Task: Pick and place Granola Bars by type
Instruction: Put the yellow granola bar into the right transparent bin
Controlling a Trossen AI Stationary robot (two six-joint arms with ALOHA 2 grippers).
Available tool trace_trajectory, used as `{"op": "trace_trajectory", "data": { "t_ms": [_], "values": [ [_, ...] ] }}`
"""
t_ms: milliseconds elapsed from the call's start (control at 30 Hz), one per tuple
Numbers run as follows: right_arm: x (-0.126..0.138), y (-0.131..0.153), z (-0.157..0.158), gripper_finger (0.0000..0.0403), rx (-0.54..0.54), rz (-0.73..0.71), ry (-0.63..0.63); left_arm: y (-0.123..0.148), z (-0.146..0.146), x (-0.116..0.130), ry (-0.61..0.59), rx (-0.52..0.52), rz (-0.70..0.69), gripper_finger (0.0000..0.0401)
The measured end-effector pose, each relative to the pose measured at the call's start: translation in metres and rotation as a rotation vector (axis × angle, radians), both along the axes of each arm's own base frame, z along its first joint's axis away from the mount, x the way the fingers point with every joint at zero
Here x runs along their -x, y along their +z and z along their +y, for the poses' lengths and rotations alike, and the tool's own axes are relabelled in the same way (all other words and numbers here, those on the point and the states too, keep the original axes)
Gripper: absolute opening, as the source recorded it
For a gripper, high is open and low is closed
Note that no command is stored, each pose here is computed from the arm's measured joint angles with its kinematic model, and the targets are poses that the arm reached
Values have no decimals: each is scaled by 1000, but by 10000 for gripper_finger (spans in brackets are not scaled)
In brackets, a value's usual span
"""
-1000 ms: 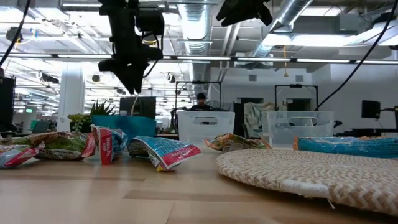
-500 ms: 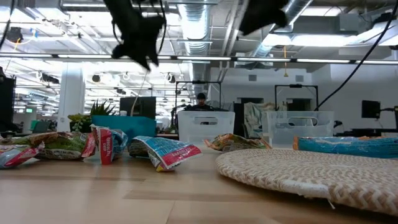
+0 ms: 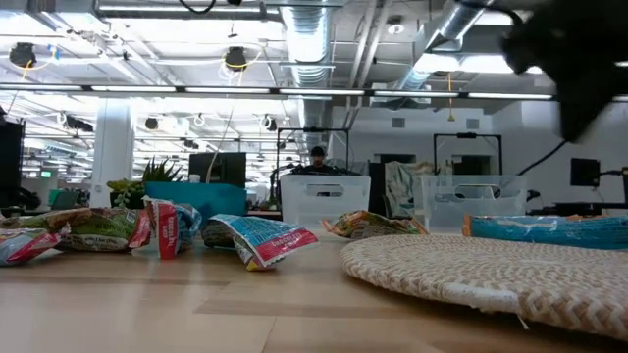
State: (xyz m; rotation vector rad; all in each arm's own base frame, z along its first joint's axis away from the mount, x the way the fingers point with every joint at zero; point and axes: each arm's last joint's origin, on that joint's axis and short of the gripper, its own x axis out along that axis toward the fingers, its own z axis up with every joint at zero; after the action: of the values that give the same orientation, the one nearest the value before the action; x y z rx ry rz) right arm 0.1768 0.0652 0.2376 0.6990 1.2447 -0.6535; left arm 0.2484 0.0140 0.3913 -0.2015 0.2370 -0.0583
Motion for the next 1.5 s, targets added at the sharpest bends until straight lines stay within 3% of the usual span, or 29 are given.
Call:
{"op": "trace_trajectory", "data": {
  "t_ms": [133,267,500,633,767,1033,1233,1333,1500],
  "values": [
    [8,-19,10,107,-32,156,36,-12,-10,-14,-42,3,53,153],
    [9,-31,20,148,-81,267,71,-19,-15,-22,-78,11,80,153],
    [12,-48,37,238,-30,411,141,-19,-22,-22,-105,18,83,153],
    [10,-61,48,255,0,455,185,-20,-22,-23,-103,27,86,152],
    [5,-76,60,252,7,468,259,-26,-28,-27,-121,36,117,152],
    [6,-109,63,236,2,533,291,-42,-41,-43,-172,67,180,152],
    [10,-111,58,219,1,521,273,-42,-46,-45,-154,78,172,152],
    [11,-110,57,193,9,498,271,-42,-46,-44,-151,96,179,152],
    [15,-111,52,114,23,514,245,-42,-49,-44,-133,96,172,152]
  ]
}}
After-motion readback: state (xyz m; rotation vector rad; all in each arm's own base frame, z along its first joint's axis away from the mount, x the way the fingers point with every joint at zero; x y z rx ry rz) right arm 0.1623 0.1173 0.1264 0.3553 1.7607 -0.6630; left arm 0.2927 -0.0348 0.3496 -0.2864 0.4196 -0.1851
